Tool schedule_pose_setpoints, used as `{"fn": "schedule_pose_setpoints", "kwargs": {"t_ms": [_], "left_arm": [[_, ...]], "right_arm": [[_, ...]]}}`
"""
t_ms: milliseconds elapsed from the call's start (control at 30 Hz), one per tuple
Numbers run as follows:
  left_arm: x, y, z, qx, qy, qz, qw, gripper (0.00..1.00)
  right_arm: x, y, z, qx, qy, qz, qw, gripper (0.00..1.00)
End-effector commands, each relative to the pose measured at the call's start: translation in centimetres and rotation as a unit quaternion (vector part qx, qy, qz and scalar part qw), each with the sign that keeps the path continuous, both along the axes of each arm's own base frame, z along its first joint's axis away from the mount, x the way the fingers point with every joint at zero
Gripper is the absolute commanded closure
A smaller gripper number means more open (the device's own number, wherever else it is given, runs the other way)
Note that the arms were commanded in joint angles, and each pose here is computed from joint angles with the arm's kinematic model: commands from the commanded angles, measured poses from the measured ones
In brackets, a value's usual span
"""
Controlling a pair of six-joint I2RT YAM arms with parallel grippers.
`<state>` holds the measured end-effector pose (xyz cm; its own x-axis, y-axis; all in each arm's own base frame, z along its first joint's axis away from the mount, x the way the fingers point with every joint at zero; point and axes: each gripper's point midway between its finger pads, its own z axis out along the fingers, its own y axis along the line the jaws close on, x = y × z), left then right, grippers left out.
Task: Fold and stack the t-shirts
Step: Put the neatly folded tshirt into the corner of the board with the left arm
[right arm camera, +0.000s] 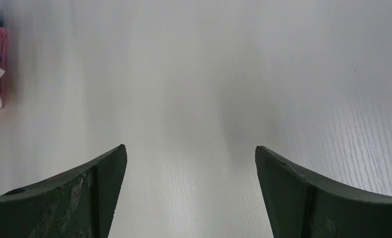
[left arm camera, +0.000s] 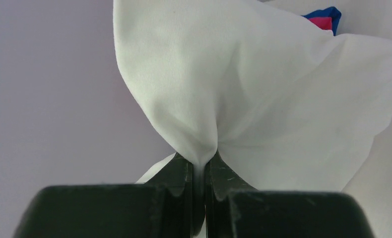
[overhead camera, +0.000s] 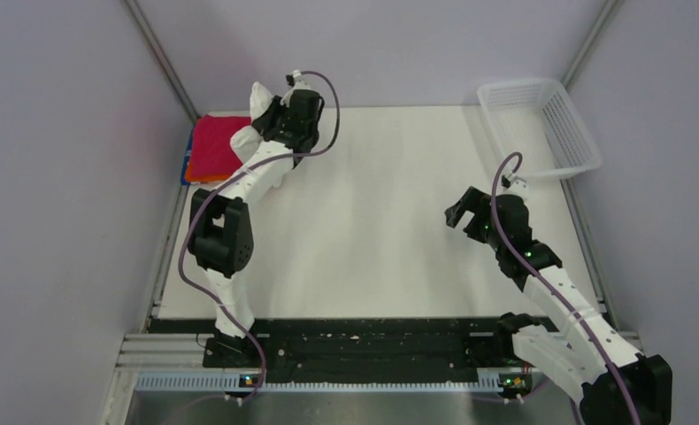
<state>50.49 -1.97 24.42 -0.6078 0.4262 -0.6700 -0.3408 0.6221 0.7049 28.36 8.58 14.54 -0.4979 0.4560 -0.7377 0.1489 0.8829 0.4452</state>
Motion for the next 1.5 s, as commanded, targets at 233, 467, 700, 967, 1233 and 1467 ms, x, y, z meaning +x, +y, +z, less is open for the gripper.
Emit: {"fn": "schedule_pose_setpoints", "kwargs": {"t_ms": [233,467,700,967,1233,1467], "left_arm": [[-1.1,1.6,10.5,-0.041,-0.117,0.009,0.992,1.00],[-0.2,3.4,9.8,-0.058,-0.119,0.009,0.991,1.00],[2.9,5.8,5.3,-0.116,-0.092,-0.008,0.989,1.00],[5.4,11.3,1.4,-0.142,-0.068,0.030,0.987,1.00],[6.7,15.9,-0.7,-0.181,-0.082,0.059,0.978,0.65],[6.0,19.4,2.4,-0.177,-0.132,0.120,0.968,0.01]], "right_arm": [[0.4,-0.7,0.2,-0.011,-0.007,-0.011,1.000,0.01],[0.4,-0.6,-0.2,-0.015,0.003,-0.007,1.000,0.01],[0.5,-0.7,-0.8,-0.019,0.014,-0.008,1.000,0.01],[0.6,-1.2,-1.0,-0.031,0.018,-0.020,0.999,0.01],[0.8,-1.7,-1.6,-0.044,0.028,-0.030,0.998,0.01],[0.9,-2.2,-1.6,-0.053,0.030,-0.041,0.997,0.01]]}}
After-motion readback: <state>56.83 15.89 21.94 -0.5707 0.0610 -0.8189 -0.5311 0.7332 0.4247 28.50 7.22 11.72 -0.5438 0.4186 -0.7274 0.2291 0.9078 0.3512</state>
